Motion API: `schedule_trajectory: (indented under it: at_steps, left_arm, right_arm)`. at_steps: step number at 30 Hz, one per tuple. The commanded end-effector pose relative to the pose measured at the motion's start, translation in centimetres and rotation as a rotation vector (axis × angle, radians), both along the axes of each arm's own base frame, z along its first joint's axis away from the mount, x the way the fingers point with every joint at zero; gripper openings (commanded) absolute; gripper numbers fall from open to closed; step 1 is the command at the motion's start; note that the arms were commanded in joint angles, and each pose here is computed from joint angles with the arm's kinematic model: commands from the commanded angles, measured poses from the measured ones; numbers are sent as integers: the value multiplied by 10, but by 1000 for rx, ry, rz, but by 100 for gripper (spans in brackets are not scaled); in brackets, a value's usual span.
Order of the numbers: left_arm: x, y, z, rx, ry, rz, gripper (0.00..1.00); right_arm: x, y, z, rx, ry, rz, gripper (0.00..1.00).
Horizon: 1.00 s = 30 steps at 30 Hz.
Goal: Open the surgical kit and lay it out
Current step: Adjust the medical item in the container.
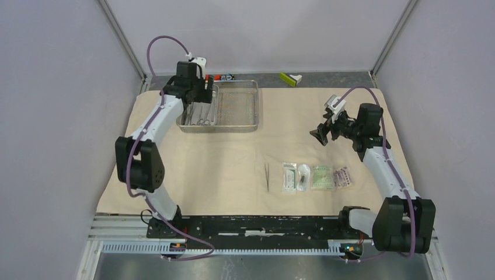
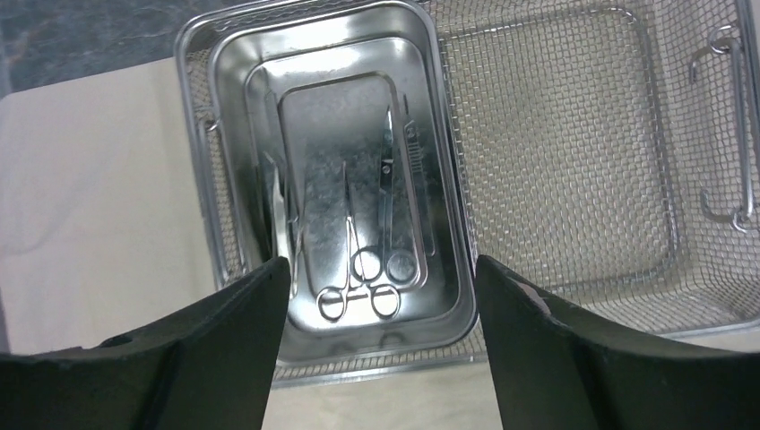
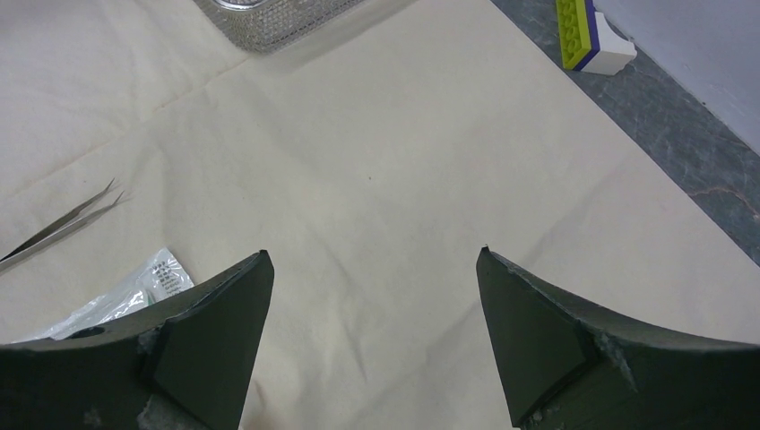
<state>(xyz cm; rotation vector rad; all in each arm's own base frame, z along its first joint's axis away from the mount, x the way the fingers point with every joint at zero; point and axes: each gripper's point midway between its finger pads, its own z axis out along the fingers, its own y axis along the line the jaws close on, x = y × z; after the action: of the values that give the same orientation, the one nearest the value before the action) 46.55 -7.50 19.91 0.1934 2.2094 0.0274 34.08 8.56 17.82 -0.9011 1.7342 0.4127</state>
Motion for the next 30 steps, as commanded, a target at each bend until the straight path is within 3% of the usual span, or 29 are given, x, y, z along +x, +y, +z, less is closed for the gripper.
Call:
schedule_trajectory:
  at_steps: [1, 7, 12, 22, 30]
  left_arm:
    - [31, -1, -28, 9, 95, -59, 77]
    - [77, 4, -62, 26, 191, -106, 59]
    - [95, 6, -90, 37, 269, -114, 56]
    - [72, 6, -120, 2, 392, -130, 60]
    - [52, 36, -116, -27, 419, -89, 56]
  right_arm:
    - [0, -1, -5, -13, -2, 13, 91]
    - [3, -5, -16, -26, 29, 1, 91]
    - [5, -7, -24, -36, 55, 0, 91]
    - [6, -4, -34, -24, 97, 20, 90]
    - [6, -3, -37, -19, 114, 27, 90]
